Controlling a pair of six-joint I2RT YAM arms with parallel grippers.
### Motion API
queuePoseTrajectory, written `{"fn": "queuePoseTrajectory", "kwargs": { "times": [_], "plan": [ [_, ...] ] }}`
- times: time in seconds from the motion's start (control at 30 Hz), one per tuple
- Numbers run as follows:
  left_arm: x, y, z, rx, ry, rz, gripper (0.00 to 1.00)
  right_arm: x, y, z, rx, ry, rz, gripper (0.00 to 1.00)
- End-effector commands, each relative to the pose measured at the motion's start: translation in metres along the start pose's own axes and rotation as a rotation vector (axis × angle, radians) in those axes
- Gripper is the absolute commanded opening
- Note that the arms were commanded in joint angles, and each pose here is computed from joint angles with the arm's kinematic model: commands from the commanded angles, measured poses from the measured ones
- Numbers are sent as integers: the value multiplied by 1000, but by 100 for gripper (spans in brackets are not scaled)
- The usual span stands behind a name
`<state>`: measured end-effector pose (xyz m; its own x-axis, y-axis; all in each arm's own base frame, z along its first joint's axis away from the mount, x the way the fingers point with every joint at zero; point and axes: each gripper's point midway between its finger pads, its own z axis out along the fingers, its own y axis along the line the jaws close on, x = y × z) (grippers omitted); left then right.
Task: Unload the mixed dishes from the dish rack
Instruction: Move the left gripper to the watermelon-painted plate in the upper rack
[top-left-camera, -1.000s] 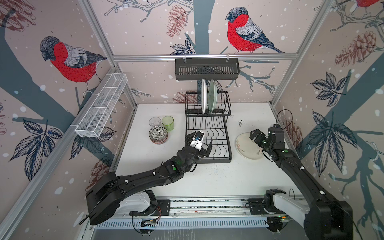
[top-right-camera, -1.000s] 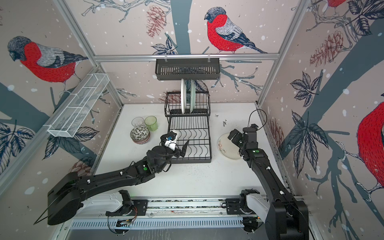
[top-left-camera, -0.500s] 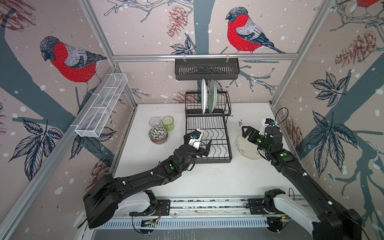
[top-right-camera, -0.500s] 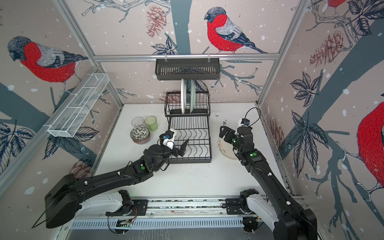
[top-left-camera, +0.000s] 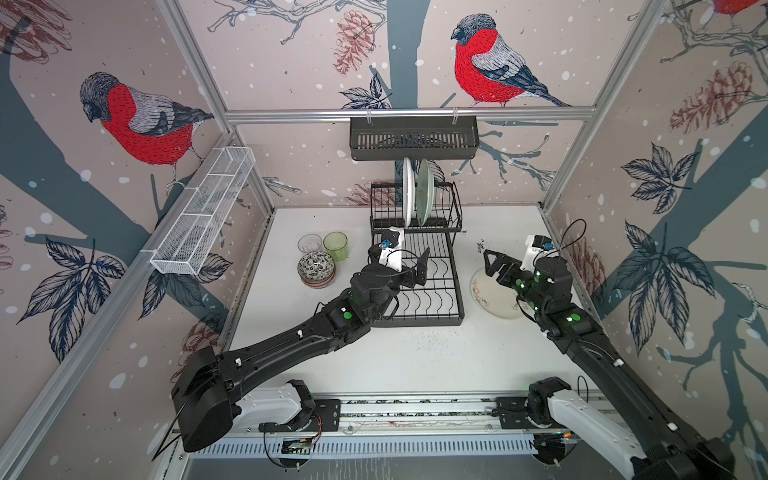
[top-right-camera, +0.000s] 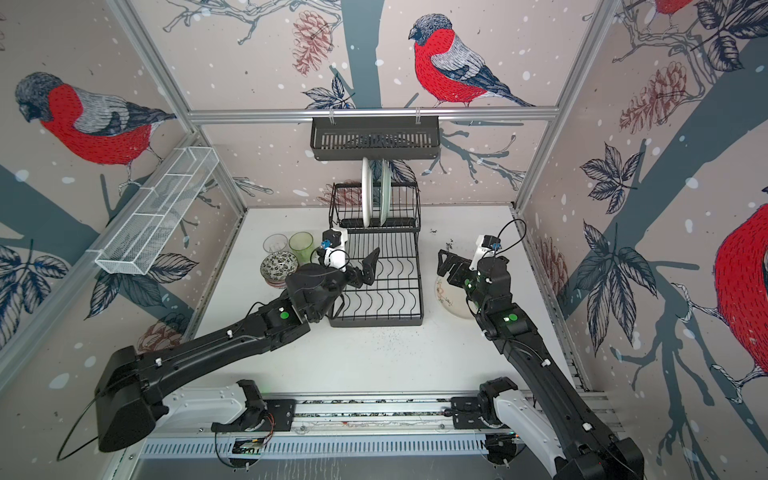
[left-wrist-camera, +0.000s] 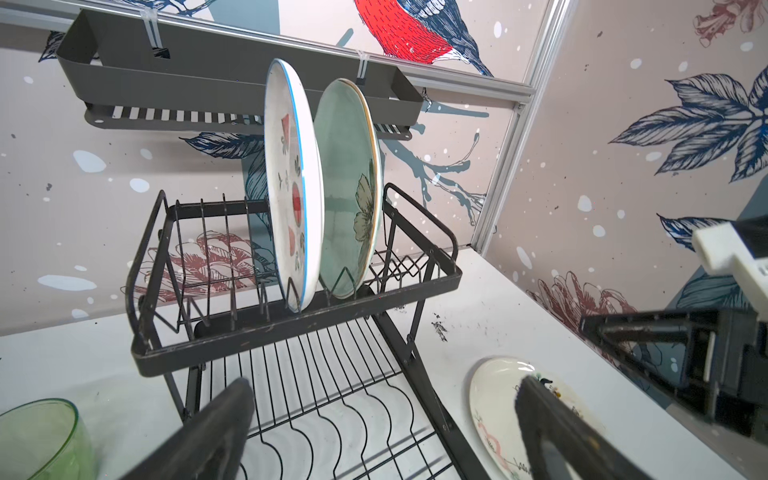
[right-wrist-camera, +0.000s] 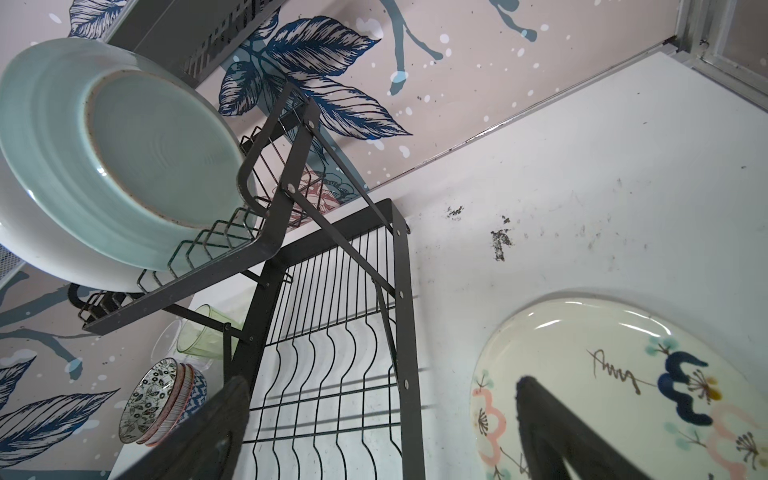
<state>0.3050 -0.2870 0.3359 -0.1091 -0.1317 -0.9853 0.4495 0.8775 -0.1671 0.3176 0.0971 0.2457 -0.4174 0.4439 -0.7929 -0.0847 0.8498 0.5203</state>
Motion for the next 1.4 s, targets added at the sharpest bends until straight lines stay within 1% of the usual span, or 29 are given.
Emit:
{"fn": "queuePoseTrajectory", "kwargs": {
  "times": [0.0,0.13,0.27,0.37,0.5,0.53,0.8,1.0,1.13,1.33,1.37],
  "plan": [
    [-3,4,8,-46,28,-6,98,-2,0,-1,-5,-23,-8,99],
    [-10,11,26,-70,41,-33,98,0,-3,-4,1,-27,-7,100],
    [-12,28,45,-98,58,-70,96,2,-6,-7,11,-31,-8,100],
    [-15,41,56,-111,59,-89,90,4,-11,-9,33,-31,-6,99],
    [-18,48,70,-73,58,-116,83,6,-14,-10,43,-30,-7,100],
    [-20,49,72,-69,54,-111,81,6,-14,-10,43,-30,-7,100],
    [-20,44,94,-44,63,-58,77,7,-18,-10,61,-34,-9,100],
    [-18,53,108,-102,80,-13,70,8,-21,-9,72,-34,-7,99],
    [-21,57,113,-136,68,9,63,8,-23,-9,82,-34,-6,99],
    [-21,63,124,-174,65,55,61,9,-23,-8,81,-30,-2,100],
    [-20,64,126,-177,70,60,57,9,-22,-8,80,-31,-1,100]
  ]
}}
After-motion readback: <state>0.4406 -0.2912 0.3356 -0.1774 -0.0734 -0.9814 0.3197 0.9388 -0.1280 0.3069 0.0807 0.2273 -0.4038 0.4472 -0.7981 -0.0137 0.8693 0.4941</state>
